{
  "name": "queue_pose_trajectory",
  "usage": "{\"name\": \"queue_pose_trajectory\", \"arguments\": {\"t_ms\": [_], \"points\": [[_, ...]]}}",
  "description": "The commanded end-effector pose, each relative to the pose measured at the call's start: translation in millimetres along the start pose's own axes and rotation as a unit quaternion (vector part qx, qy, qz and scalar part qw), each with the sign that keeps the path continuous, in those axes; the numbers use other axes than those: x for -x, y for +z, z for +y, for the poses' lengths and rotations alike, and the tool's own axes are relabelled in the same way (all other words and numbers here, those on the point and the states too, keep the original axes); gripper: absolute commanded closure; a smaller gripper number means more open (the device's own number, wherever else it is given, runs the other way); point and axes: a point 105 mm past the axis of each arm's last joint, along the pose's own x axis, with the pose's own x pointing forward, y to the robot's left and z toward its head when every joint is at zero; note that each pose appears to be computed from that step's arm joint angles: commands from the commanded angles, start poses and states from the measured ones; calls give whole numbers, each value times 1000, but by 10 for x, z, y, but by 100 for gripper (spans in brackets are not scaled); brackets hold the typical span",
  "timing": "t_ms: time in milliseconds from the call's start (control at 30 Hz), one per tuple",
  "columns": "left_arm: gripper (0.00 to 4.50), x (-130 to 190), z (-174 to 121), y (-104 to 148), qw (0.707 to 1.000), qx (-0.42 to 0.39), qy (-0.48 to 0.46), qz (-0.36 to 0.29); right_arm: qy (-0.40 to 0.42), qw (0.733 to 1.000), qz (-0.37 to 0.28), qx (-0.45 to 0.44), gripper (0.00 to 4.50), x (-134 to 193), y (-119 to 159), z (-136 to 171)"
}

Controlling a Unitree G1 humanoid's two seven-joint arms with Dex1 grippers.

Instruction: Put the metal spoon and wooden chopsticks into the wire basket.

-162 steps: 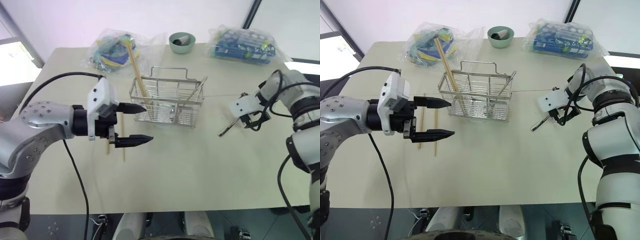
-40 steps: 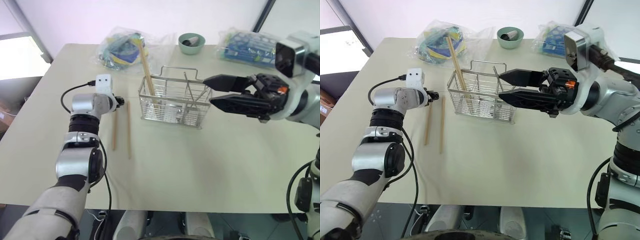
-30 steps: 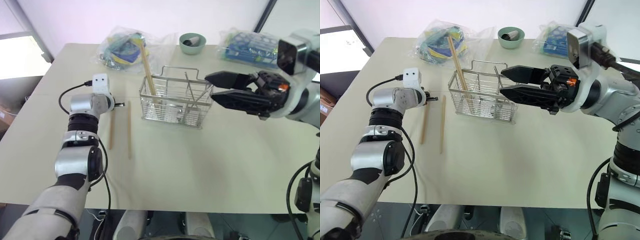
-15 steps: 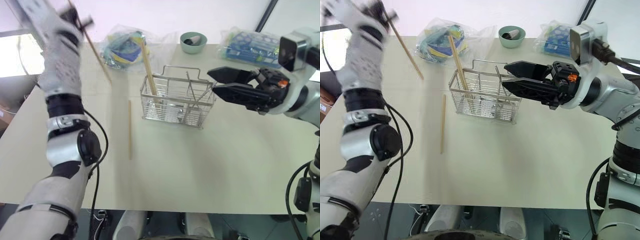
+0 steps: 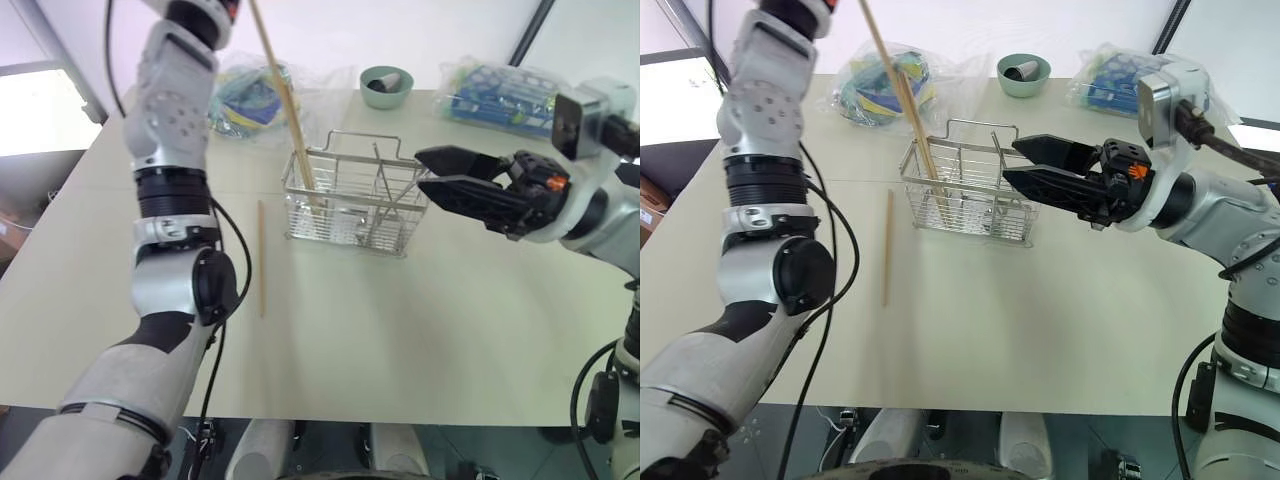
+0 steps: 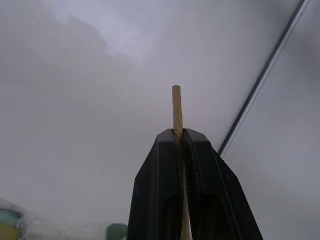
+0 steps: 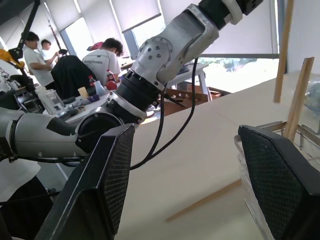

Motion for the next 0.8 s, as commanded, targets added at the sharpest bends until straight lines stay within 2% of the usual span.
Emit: {"name": "queue_pose_trajectory", "arguments": {"t_ms": [33,167,233,333,500,533,567,600,700,800], "points": [[447,-26,-258,-85,997,-57,-53,5,-2,999,-20,30,110,36,147,90],[447,57,-362,-284,992,-83,-91,26,-9,999,-21,31,110,43,157,94],[447,127,-382,-367,992,-63,-107,32,-10,999,-32,23,110,41,176,93],[343,196,-365,-432,993,-33,-108,36,-8,999,-37,15,110,20,170,97],[114,286,-380,-443,992,-1,-115,49,-9,999,-33,14,110,20,171,77],[51,305,-371,-423,992,-2,-114,52,-9,999,-32,14,110,23,178,70],[7,320,-361,-395,992,-5,-112,54,-9,999,-32,15,110,25,183,65],[3,334,-357,-357,992,-8,-110,54,-9,999,-32,15,110,27,187,60],[3,355,-309,-40,995,-31,-85,38,-7,999,-27,16,110,21,167,48],[3,357,-30,92,998,-43,13,53,-2,1000,-25,14,110,12,139,43]]}}
